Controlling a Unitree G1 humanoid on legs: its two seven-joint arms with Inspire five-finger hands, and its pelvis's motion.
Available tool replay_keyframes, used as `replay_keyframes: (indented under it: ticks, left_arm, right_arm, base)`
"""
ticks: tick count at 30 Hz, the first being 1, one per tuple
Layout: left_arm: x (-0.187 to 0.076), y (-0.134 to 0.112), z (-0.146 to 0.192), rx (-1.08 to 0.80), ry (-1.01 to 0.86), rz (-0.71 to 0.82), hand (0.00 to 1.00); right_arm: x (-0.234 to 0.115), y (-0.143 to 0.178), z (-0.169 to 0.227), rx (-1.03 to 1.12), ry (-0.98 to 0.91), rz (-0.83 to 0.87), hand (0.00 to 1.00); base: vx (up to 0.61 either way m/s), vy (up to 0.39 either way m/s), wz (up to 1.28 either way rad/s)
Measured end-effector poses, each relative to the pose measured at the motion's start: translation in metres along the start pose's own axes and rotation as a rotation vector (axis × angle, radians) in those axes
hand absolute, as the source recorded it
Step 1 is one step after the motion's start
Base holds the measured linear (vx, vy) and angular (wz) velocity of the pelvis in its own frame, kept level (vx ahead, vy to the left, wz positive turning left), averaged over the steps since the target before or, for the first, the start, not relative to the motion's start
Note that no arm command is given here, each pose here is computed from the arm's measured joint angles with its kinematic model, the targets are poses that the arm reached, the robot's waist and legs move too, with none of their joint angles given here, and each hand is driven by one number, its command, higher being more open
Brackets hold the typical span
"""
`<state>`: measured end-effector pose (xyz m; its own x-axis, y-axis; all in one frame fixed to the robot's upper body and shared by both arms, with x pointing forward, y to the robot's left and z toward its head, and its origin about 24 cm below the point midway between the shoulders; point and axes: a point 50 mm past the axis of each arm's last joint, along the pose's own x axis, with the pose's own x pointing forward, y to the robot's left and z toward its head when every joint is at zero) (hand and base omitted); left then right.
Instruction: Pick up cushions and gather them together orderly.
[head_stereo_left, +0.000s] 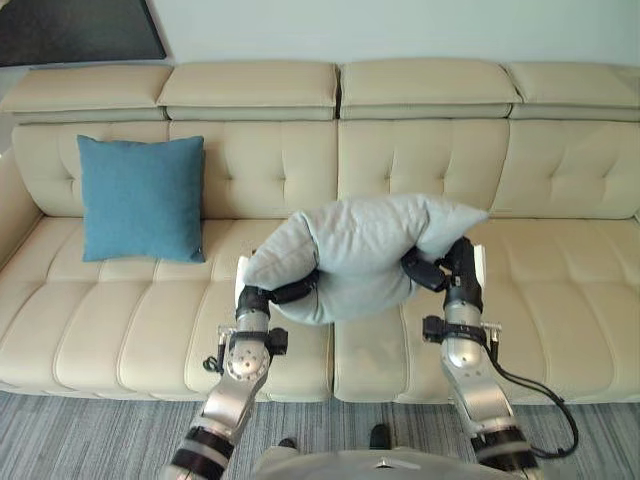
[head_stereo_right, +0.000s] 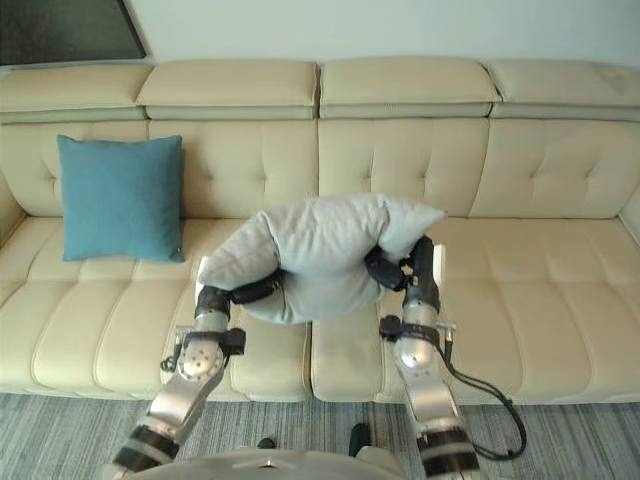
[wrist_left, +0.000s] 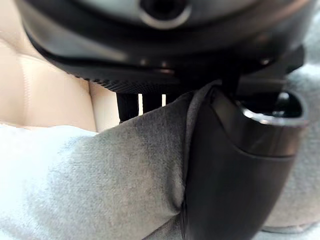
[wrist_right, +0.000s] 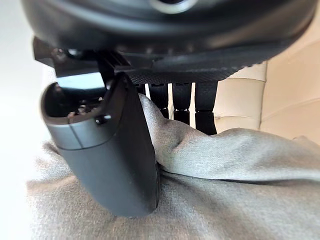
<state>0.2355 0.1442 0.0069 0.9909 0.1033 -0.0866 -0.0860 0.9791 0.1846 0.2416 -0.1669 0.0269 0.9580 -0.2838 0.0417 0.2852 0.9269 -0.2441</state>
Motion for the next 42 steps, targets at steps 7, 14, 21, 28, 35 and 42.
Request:
replay_keyframes:
  ticks: [7,14,21,28,35,42]
  left_arm:
    - [0.053,0.003,0.079,0.03,-0.289,0.117,0.0]
    - [0.095,0.008,0.164,0.047,-0.511,0.261,0.0]
    - [0.121,0.015,0.233,0.084,-0.625,0.32,0.0]
    - [0.13,0.019,0.25,0.037,-0.603,0.33,0.0]
    - [0.131,0.021,0.251,-0.145,-0.556,0.352,1.0]
    - [0.127,0.036,0.278,-0.244,-0.616,0.398,1.0]
  right_arm:
    - [0.048,0.013,0.065,0.077,-0.223,-0.11,0.0]
    - [0.075,0.02,0.119,0.182,-0.35,-0.224,0.0]
    - [0.103,0.02,0.161,0.27,-0.39,-0.28,0.0]
    - [0.113,0.022,0.175,0.344,-0.365,-0.272,1.0]
    - [0.114,0.019,0.191,0.397,-0.404,-0.278,1.0]
    - [0.119,0.009,0.201,0.438,-0.415,-0.301,1.0]
  base:
    - [-0.11,-0.025,0.02]
    - [-0.06,0.001,-0.12]
    - [0.0,-0.004,-0.02]
    - [0.02,-0.004,0.01]
    - [0.04,0.004,0.05]
    - [0.0,0.0,0.0]
